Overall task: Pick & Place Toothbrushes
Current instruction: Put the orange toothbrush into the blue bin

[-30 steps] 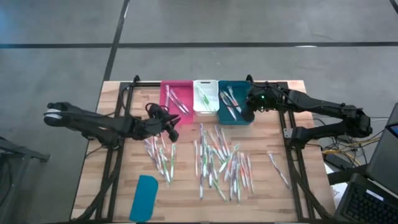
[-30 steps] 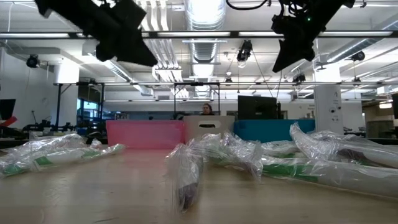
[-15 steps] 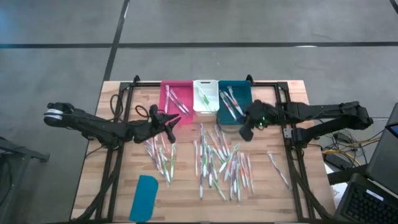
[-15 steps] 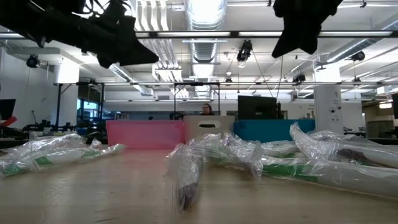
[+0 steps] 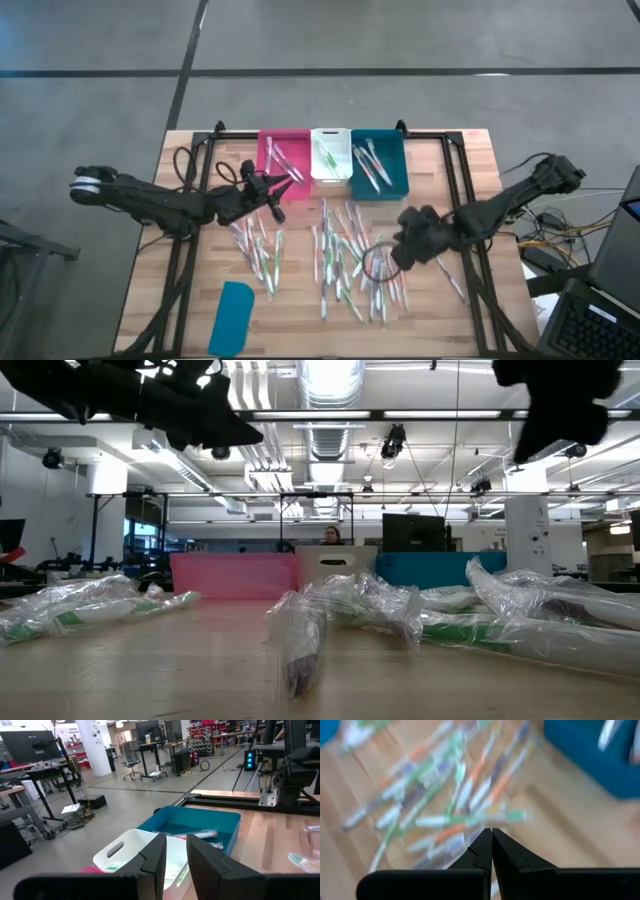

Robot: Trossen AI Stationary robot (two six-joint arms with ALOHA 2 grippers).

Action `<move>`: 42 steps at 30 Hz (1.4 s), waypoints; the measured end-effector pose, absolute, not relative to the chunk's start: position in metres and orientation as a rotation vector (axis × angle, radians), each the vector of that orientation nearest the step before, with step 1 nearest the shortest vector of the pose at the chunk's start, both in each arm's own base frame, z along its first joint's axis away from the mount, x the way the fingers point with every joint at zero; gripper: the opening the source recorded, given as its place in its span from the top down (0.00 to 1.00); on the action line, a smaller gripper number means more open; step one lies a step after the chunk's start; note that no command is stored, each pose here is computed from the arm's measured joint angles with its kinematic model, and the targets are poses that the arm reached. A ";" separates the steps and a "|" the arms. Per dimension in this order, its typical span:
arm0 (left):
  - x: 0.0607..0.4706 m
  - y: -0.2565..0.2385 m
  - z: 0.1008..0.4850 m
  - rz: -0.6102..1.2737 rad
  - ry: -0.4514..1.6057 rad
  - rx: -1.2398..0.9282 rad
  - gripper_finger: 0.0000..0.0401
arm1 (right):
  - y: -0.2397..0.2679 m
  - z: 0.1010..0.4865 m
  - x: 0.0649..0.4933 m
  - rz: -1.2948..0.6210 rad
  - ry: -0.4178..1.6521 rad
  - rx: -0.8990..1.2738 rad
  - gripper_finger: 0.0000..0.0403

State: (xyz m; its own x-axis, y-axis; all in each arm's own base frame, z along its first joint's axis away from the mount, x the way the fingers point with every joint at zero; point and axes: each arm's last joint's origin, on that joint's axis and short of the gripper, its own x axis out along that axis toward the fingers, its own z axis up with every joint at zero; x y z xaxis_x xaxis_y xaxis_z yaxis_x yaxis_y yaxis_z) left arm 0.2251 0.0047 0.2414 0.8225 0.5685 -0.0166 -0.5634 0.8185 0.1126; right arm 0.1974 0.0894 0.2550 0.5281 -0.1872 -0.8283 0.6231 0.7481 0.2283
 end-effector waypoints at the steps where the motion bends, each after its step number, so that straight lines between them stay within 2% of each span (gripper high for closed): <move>1: 0.225 0.005 0.241 0.603 0.054 0.106 0.80 | 0.095 0.250 0.198 -0.528 0.914 0.554 0.98; 8: 0.225 0.004 0.238 0.589 0.068 0.084 0.80 | 0.124 0.216 0.196 -0.622 1.138 0.597 0.98; 12: 0.227 0.004 0.236 0.578 0.077 0.087 0.80 | 0.131 0.204 0.198 -0.510 1.276 0.442 0.98; 16: 0.228 0.004 0.235 0.573 0.078 0.075 0.80 | 0.132 0.198 0.200 -0.287 1.359 0.149 0.98; 20: 0.228 0.003 0.234 0.551 0.080 0.072 0.80 | 0.134 0.196 0.200 0.116 1.422 -0.285 0.98; 24: 0.228 0.003 0.233 0.549 0.090 0.075 0.80 | 0.136 0.192 0.200 0.555 1.384 -0.762 0.98; 26: 0.228 0.003 0.233 0.549 0.094 0.077 0.80 | 0.136 0.190 0.201 0.667 1.349 -0.939 0.98; 30: 0.228 0.003 0.233 0.550 0.096 0.078 0.80 | 0.134 0.187 0.209 0.494 1.325 -1.130 0.98; 33: 0.228 0.003 0.233 0.550 0.096 0.078 0.80 | 0.137 0.189 0.215 0.579 1.294 -1.261 0.98; 42: 0.228 0.003 0.232 0.550 0.100 0.075 0.80 | 0.149 0.194 0.228 0.585 1.273 -1.319 0.98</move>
